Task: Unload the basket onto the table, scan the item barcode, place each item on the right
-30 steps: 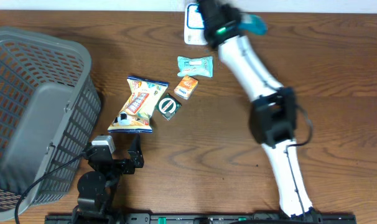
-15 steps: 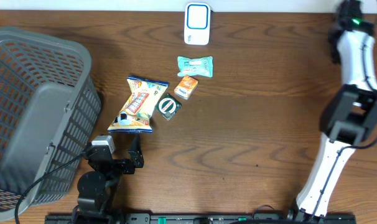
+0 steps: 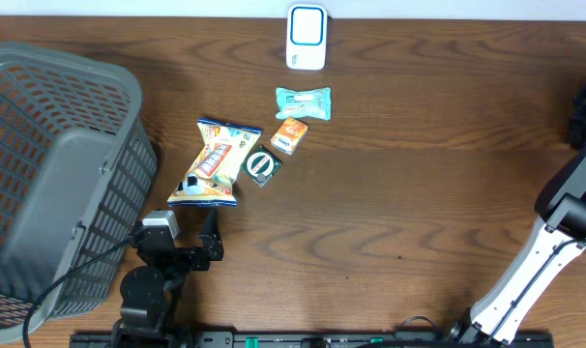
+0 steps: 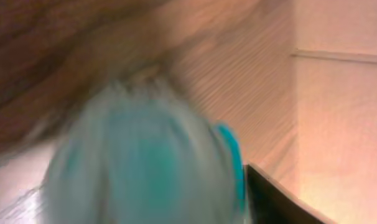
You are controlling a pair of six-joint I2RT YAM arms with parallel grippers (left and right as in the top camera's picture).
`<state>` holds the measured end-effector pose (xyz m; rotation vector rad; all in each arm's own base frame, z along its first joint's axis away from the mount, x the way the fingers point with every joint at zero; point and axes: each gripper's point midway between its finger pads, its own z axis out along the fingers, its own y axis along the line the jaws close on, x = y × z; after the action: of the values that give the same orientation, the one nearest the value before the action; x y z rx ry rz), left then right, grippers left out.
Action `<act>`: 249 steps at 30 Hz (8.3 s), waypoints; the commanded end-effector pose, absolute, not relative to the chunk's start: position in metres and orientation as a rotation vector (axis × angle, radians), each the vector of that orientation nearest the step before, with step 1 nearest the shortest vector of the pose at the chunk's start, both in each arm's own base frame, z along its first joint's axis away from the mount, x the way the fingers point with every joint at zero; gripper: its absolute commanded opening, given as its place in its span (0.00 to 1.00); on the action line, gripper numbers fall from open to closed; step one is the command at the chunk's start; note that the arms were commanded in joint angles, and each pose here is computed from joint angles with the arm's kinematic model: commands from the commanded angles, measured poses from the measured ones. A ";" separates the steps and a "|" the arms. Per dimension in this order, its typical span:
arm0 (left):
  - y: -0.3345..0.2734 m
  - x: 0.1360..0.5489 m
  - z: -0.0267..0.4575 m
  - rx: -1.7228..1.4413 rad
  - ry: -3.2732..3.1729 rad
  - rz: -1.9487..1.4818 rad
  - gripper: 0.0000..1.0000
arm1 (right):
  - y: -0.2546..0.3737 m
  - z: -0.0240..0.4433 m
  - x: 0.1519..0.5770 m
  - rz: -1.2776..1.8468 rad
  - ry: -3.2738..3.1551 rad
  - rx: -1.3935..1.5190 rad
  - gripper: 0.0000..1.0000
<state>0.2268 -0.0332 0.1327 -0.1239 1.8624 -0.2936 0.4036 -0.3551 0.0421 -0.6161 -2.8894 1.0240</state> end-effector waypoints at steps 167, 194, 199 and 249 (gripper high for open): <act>-0.033 0.225 0.121 -0.129 1.896 -0.297 0.98 | 0.228 0.154 0.483 0.274 -3.364 2.259 0.01; -0.033 0.225 0.121 -0.129 1.896 -0.297 0.98 | 0.252 0.138 0.663 1.088 -3.408 2.162 0.01; -0.033 0.225 0.121 -0.129 1.896 -0.297 0.98 | 0.245 0.139 0.664 1.160 -3.409 2.098 0.01; -0.033 0.225 0.121 -0.129 1.896 -0.297 0.98 | -0.199 0.131 0.510 0.403 -3.490 -0.708 0.99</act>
<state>0.2268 -0.0332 0.1327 -0.1256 1.8624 -0.2949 0.4788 -0.2662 0.0888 -0.6773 -3.2133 0.8932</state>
